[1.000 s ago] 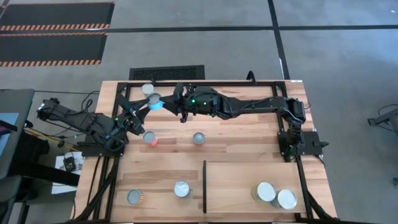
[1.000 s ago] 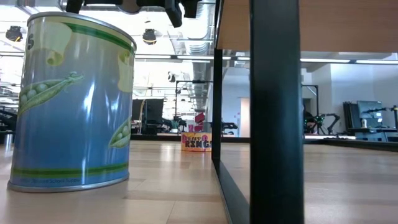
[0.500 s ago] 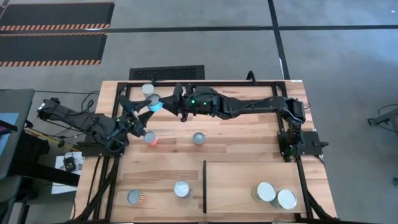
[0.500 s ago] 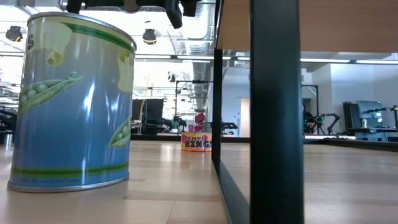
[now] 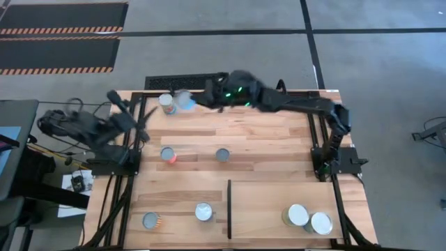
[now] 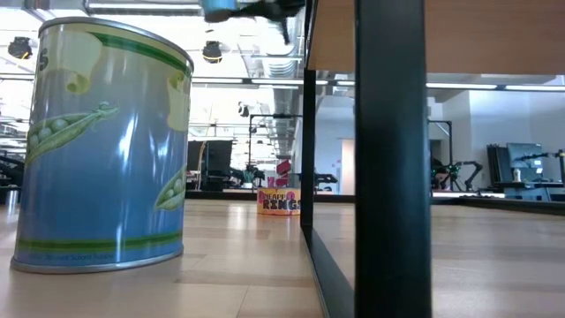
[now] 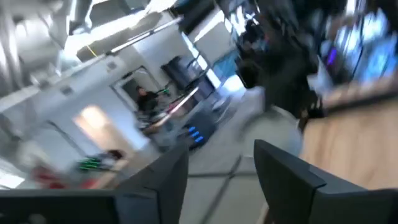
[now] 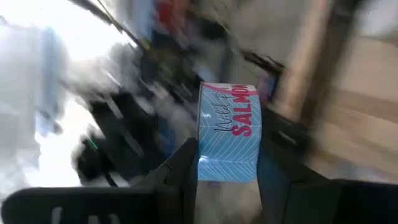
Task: Pick and place cans onto a shelf
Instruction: Put the canned tuna on the shelf
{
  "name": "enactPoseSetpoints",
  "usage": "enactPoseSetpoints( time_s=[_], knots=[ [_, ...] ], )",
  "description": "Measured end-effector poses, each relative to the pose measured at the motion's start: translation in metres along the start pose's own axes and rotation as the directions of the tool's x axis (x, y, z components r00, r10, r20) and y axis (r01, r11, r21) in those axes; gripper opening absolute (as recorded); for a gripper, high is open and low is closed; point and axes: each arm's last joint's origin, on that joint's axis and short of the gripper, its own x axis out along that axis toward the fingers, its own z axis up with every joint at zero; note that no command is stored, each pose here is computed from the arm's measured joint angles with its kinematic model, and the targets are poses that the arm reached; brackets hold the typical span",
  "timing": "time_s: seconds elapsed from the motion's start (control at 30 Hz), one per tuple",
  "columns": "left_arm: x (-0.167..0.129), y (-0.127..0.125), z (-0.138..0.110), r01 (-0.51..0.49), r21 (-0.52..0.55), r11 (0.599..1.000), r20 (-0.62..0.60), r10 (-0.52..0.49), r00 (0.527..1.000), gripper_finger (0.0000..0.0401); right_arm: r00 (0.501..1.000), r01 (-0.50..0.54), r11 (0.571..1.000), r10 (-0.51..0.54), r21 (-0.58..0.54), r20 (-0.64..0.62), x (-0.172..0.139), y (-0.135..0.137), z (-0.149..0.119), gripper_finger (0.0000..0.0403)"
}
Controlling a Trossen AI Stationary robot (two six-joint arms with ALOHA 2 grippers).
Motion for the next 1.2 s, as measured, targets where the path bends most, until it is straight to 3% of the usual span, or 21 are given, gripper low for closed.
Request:
enactPoseSetpoints(
  time_s=[0.1, 0.2, 0.33, 0.47, 0.63, 0.87, 1.0, 1.2],
  knots=[
    [-0.014, 0.023, -0.004, 0.054, -0.211, 0.976, 0.068, -0.041, 0.997, 0.0147, 0.983, 0.029, 0.992, -0.050, -0.120, -0.176, -0.029, 0.006, 0.010, 0.0131],
    [-0.023, 0.034, -0.012, 0.130, -0.349, 0.928, 0.117, -0.095, 0.989, 0.0119, 0.911, 0.031, 0.982, -0.105, -0.187, -0.398, -0.065, 0.013, 0.004, 0.0131],
    [-0.028, 0.035, -0.021, 0.168, -0.439, 0.883, 0.101, -0.138, 0.985, 0.0080, 0.754, 0.071, 0.964, -0.219, -0.255, -0.619, -0.115, 0.018, -0.021, 0.0131],
    [-0.024, 0.025, -0.023, 0.192, -0.460, 0.867, 0.054, -0.188, 0.981, 0.0042, 0.571, 0.138, 0.925, -0.367, -0.355, -0.734, -0.145, 0.012, -0.052, 0.0131],
    [-0.016, 0.011, -0.019, 0.191, -0.445, 0.875, 0.010, -0.209, 0.978, 0.0005, 0.370, 0.034, 0.900, -0.416, -0.436, -0.831, -0.139, 0.007, -0.096, 0.0131],
    [-0.009, -0.001, -0.015, 0.169, -0.465, 0.869, -0.030, -0.206, 0.978, 0.0002, 0.130, -0.124, 0.869, -0.465, -0.480, -0.876, -0.112, -0.008, -0.166, 0.0131],
    [-0.006, -0.005, -0.014, 0.166, -0.468, 0.868, -0.041, -0.209, 0.977, 0.0000, 0.046, -0.172, 0.854, -0.491, -0.491, -0.870, -0.103, -0.018, -0.194, 0.0131],
    [-0.006, -0.005, -0.014, 0.166, -0.475, 0.864, -0.042, -0.210, 0.977, 0.0000, -0.016, -0.182, 0.849, -0.507, -0.496, -0.862, -0.090, -0.030, -0.222, 0.0131]
  ],
)
